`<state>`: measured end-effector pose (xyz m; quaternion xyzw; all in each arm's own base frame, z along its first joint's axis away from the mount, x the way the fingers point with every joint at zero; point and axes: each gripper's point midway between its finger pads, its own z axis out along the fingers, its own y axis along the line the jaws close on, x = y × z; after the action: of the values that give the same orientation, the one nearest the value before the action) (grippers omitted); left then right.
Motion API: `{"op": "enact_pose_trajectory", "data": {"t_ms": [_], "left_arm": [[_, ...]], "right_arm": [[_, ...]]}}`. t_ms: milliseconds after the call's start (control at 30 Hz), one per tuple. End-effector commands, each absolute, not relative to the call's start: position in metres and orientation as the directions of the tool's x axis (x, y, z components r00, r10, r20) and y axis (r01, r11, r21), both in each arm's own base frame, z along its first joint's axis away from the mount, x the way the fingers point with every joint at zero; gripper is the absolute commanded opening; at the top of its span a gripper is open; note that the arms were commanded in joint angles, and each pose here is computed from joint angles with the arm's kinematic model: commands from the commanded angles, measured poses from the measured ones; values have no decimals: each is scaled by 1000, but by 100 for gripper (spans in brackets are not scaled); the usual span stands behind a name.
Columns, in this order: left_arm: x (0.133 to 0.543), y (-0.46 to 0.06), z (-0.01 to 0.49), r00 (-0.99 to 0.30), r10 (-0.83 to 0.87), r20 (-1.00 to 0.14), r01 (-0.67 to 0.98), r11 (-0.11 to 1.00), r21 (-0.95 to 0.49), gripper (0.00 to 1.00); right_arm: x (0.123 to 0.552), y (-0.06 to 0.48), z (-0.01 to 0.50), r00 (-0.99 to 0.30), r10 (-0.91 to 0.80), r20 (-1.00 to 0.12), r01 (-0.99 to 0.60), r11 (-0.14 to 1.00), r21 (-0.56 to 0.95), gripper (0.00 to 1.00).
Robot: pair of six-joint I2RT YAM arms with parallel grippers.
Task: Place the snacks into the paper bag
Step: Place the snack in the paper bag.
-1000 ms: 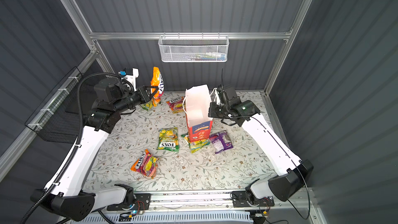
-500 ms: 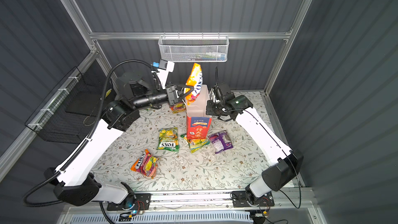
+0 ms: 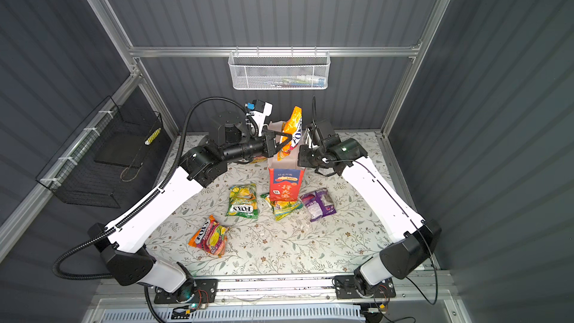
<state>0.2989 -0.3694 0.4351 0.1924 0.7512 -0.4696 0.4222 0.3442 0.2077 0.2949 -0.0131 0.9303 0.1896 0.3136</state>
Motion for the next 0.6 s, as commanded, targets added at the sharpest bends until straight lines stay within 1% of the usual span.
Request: {"op": "enact_pose_trajectory", "data": {"t_ms": [0, 133, 367, 567], "left_arm": [[316, -369, 437, -534, -145, -833, 667, 532, -521, 0], [328, -367, 415, -548, -115, -828, 625, 602, -497, 0], [341, -372, 369, -610, -41, -791, 568, 674, -473, 0], [350, -380, 342, -657, 1, -754, 539, 700, -469, 0]], "right_arm": [[339, 204, 296, -801, 103, -589, -131, 931, 341, 0], [338, 199, 296, -798, 108, -593, -118, 937, 329, 0], [336, 194, 299, -790, 123, -601, -99, 941, 323, 0], [336, 189, 301, -783, 149, -604, -70, 944, 323, 0]]}}
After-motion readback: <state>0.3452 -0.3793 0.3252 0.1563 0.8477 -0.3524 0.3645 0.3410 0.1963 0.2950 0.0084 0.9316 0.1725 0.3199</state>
